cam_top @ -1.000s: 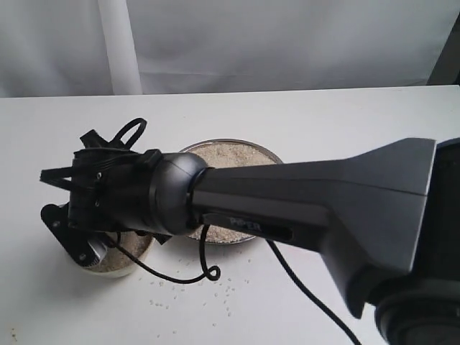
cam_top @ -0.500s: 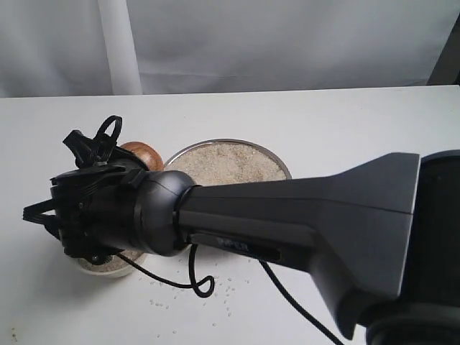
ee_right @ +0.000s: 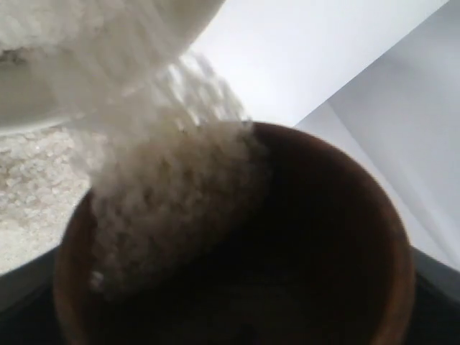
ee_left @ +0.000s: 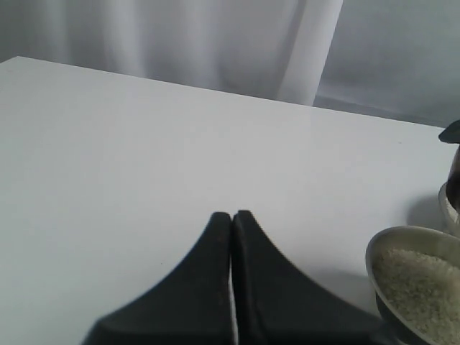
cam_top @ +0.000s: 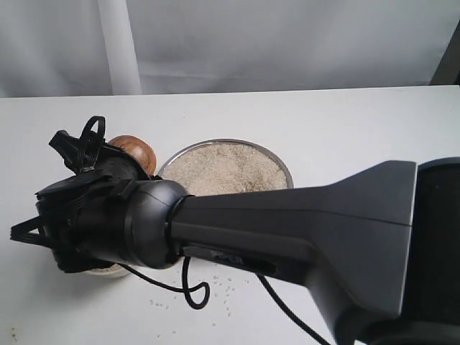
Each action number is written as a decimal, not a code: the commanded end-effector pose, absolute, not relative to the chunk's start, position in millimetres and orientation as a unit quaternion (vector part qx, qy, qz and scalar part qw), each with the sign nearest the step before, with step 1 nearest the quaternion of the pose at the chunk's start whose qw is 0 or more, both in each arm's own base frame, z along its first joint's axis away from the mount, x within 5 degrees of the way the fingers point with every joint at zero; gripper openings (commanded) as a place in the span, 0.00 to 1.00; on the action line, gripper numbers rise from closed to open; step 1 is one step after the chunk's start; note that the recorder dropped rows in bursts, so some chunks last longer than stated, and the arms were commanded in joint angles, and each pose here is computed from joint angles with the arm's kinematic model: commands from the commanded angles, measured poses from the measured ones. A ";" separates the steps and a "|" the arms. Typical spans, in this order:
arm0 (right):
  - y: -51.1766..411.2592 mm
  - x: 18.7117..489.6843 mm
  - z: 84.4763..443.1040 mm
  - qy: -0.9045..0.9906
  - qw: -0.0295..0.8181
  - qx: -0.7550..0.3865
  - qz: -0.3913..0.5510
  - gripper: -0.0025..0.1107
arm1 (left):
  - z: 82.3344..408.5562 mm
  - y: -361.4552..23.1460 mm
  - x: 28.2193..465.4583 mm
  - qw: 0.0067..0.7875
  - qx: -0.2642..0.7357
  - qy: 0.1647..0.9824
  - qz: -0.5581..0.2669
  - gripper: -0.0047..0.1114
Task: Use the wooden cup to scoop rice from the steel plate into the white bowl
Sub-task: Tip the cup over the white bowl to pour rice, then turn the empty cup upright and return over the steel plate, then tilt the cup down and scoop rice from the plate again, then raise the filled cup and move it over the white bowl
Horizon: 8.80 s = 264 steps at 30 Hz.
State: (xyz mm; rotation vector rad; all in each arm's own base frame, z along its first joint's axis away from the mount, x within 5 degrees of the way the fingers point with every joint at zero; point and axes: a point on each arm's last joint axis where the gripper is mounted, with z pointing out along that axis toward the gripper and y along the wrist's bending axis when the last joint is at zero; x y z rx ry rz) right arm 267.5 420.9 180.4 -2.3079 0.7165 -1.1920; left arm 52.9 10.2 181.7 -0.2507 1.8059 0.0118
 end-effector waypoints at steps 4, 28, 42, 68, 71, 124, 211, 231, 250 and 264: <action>426.6 266.2 190.9 0.217 0.228 -0.821 -0.476 0.02 | 183.3 9.6 53.0 0.616 -0.108 0.780 0.000 0.04; 427.0 262.0 199.8 0.180 0.203 -0.800 -0.536 0.02 | 183.3 9.6 53.0 0.616 -0.108 0.780 0.000 0.04; 423.4 260.7 195.4 0.264 0.226 -0.792 -0.503 0.02 | 183.3 9.6 53.0 0.616 -0.108 0.780 0.000 0.04; 294.3 350.3 270.7 0.623 0.242 -0.681 -0.299 0.02 | 183.3 9.6 53.0 0.616 -0.108 0.780 0.000 0.04; 282.8 365.0 261.7 0.601 0.217 -0.697 -0.325 0.02 | 183.3 9.6 53.0 0.616 -0.108 0.780 0.000 0.04; 311.2 385.7 112.2 0.428 0.080 -0.818 -0.375 0.02 | 183.3 9.6 53.0 0.616 -0.108 0.780 0.000 0.04; 304.3 373.1 131.1 0.733 0.151 -0.663 0.003 0.02 | 183.3 9.6 53.0 0.616 -0.108 0.780 0.000 0.04; 298.6 379.4 156.7 0.747 0.193 -0.633 0.069 0.02 | 183.3 9.6 53.0 0.616 -0.108 0.780 0.000 0.04; 278.0 385.5 194.9 0.755 0.218 -0.612 0.096 0.02 | 183.3 9.6 53.0 0.616 -0.108 0.780 0.000 0.04; 319.9 344.1 215.9 0.689 0.223 -0.687 0.069 0.02 | 183.3 9.6 53.0 0.616 -0.108 0.780 0.000 0.04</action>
